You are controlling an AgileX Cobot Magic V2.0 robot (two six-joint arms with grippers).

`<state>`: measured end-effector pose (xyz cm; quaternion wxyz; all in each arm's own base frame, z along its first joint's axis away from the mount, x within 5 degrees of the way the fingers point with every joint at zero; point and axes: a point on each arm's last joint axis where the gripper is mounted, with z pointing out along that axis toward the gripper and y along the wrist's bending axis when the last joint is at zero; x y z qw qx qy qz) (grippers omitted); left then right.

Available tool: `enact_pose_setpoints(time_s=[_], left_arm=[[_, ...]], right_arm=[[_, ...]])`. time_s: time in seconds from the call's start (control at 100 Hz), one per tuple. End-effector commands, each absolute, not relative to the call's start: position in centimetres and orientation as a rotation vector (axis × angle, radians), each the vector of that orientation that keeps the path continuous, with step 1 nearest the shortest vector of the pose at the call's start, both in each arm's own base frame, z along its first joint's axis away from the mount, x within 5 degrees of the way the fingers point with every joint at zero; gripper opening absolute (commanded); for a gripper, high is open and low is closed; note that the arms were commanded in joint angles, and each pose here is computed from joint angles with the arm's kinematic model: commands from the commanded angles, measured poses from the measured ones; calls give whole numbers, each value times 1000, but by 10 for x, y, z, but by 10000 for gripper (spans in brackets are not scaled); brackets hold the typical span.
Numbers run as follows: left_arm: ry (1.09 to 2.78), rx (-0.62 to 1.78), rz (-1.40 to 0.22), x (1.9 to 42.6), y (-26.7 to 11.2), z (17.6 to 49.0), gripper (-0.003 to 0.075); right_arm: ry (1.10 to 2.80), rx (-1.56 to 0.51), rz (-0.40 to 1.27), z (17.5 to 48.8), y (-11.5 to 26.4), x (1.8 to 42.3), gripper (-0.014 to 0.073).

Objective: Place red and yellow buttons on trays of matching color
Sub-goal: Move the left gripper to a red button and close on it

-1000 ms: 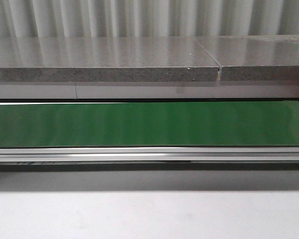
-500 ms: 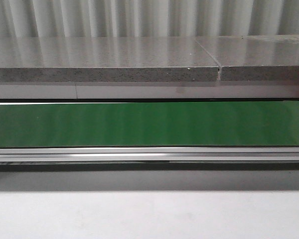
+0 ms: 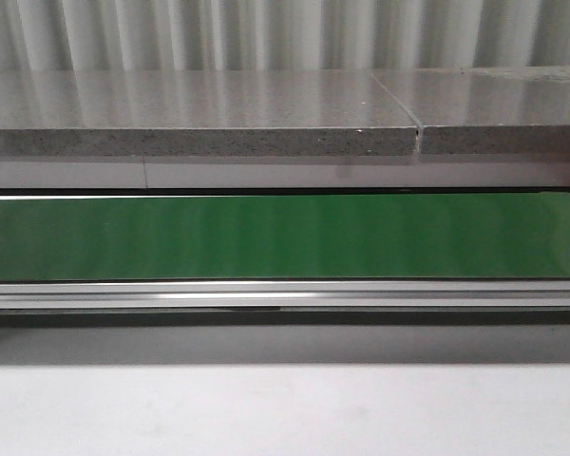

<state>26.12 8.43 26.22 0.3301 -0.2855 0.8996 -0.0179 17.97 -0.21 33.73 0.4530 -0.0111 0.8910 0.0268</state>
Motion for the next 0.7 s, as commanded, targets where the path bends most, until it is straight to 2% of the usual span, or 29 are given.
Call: enact_pose_setpoints(time_s=[0.0,0.41,0.69], left_arm=[[2256,-740,-51,278,90,273,640],[2315,-765,-52,329,108,244,640],[2370,-803,-63,344,113,219,640]], right_arm=[[2105,-32,48,352,-3,179,-68],[2105,-32,48,352,-3,179,-68],[2105,-32,48,352,-3,179,-68]])
